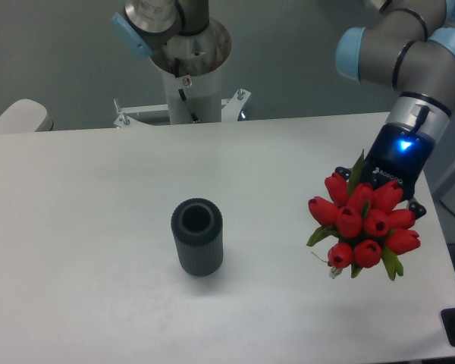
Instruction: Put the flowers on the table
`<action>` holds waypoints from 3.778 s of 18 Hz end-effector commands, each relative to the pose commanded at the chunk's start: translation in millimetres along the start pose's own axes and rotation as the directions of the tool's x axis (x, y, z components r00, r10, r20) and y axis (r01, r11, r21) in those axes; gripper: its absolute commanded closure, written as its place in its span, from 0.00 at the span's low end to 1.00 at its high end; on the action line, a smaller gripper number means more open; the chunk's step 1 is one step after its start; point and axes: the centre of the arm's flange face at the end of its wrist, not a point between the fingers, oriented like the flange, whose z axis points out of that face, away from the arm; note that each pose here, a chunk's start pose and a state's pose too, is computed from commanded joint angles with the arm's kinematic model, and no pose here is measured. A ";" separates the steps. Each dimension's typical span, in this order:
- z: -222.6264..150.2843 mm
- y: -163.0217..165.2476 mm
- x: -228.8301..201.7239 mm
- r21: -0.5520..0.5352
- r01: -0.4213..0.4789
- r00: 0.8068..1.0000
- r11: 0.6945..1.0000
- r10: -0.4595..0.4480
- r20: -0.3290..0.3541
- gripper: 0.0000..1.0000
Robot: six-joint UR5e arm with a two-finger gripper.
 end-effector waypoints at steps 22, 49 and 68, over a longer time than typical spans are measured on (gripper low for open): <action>-26.9 17.8 59.2 -0.517 0.018 0.978 0.856 0.092 0.187 0.69; 112.6 142.3 95.5 -0.906 0.113 0.978 0.408 0.118 0.175 0.57; 129.1 -19.0 60.9 -0.792 -0.236 0.898 0.563 0.439 0.044 0.00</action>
